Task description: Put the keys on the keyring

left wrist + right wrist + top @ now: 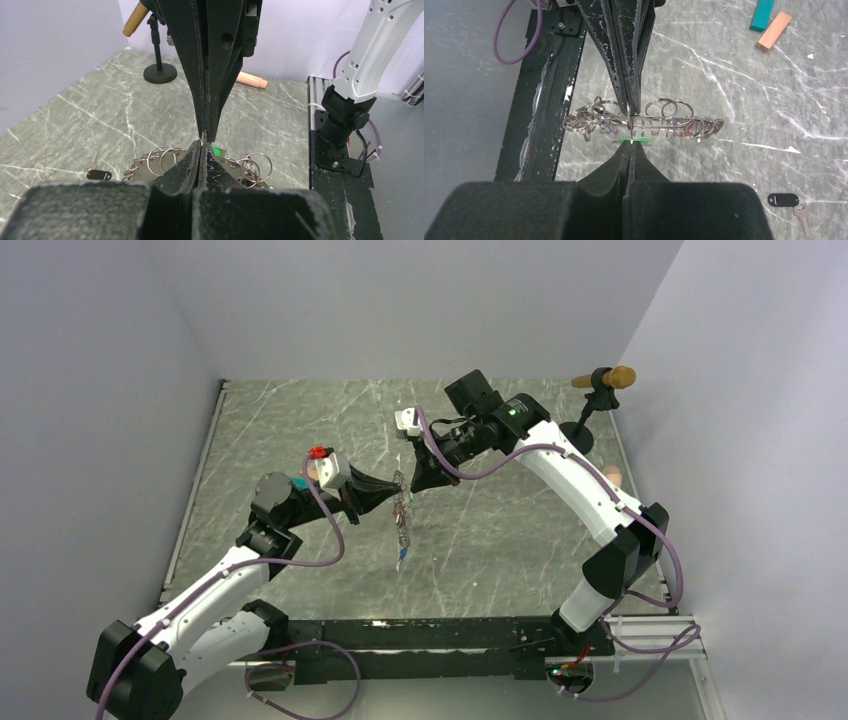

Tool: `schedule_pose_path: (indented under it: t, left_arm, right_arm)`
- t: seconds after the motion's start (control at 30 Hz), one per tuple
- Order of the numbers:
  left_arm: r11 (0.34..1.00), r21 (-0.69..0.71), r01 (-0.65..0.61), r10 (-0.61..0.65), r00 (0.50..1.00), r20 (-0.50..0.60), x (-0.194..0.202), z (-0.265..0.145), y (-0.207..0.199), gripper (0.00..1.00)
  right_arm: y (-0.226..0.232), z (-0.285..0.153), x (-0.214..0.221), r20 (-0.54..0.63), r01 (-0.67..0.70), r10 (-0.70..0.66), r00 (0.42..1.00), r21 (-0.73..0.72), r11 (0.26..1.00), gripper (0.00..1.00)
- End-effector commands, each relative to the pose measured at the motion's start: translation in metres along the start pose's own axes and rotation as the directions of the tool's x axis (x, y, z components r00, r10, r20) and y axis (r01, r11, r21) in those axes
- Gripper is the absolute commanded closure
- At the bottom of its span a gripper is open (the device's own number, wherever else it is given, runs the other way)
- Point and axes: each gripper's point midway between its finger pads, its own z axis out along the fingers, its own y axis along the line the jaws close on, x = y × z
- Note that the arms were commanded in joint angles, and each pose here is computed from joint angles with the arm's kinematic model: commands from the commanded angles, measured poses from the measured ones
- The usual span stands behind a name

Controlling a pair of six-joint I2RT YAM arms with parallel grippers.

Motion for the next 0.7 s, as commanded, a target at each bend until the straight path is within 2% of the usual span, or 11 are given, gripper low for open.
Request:
schedule_pose_path:
  t: [0.0,0.67]
  left_arm:
    - [0.998,0.022,-0.065,0.063,0.995,0.077,-0.0236,-0.0014,-0.0060,1.00]
    - [0.998,0.047,-0.046,0.043,0.997,0.068,-0.0203,0.0012,-0.0079,1.00]
  right_arm:
    - [0.0031,-0.0033,-0.0161,0.041,0.044,-0.043,0.998,-0.012,0.999,1.00]
    - [0.0036,-0.0043,-0.0196,0.048,0.048,-0.047,0.998,-0.013,0.999,1.00]
